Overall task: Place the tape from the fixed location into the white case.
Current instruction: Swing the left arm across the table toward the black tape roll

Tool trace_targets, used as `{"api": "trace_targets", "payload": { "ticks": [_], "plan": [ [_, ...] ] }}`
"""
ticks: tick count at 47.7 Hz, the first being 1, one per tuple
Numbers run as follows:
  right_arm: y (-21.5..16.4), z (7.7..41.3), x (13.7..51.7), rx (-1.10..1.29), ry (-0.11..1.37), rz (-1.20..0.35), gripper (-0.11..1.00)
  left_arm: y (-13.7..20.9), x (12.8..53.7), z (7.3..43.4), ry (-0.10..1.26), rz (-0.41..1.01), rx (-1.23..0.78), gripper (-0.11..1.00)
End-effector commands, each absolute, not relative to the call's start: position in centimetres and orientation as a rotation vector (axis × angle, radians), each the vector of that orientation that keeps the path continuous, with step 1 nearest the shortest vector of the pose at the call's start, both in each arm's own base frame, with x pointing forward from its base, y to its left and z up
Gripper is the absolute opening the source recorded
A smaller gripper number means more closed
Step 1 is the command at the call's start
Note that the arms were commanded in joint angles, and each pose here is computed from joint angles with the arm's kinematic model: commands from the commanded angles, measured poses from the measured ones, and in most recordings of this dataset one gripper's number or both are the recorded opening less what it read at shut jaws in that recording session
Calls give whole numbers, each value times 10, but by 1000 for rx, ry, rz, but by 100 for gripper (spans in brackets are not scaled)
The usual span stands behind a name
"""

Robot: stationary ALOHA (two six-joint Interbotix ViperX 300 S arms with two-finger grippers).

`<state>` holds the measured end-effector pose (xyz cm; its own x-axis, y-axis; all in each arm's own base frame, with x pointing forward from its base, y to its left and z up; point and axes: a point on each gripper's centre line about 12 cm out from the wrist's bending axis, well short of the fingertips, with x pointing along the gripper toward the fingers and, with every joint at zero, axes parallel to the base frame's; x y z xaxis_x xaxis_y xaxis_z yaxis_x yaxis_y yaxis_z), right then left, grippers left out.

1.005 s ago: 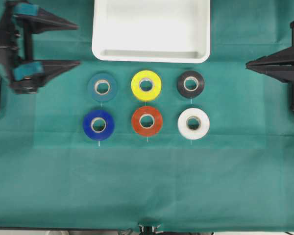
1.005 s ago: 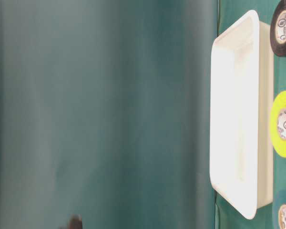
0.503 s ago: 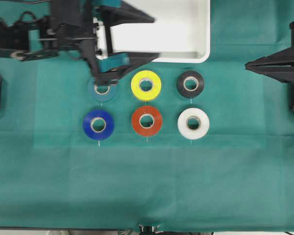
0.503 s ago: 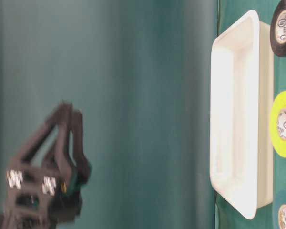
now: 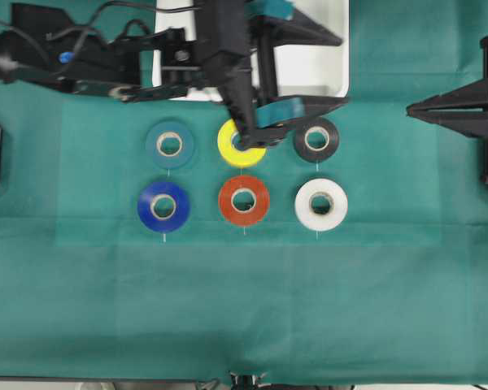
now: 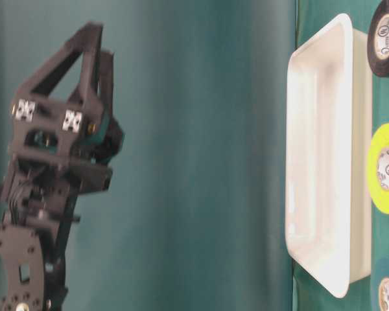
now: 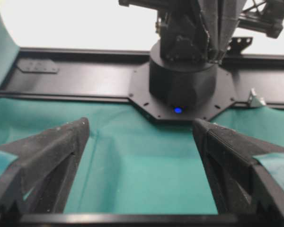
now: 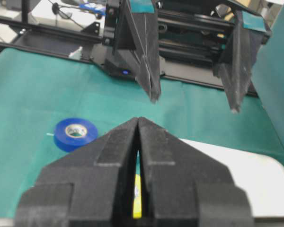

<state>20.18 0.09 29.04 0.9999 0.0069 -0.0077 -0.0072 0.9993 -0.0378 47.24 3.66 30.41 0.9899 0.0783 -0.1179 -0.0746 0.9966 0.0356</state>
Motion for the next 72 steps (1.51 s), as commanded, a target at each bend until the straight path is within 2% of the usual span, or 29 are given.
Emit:
{"api": "trace_targets", "payload": {
  "ticks": [1,19,42,56,72],
  "plan": [
    [1,301,204,-42,-18,7,0,37,479,325,83,77,39,100],
    [1,301,205,-41,-17,8,0,38,481,319,155,76,43,100],
    [1,299,205,-38,-2,8,0,39,501,305,574,53,44,100],
    [1,297,205,-38,9,8,0,37,505,314,844,16,76,100],
    [1,297,205,-38,11,9,0,29,517,330,996,-34,116,100]
  ]
}}
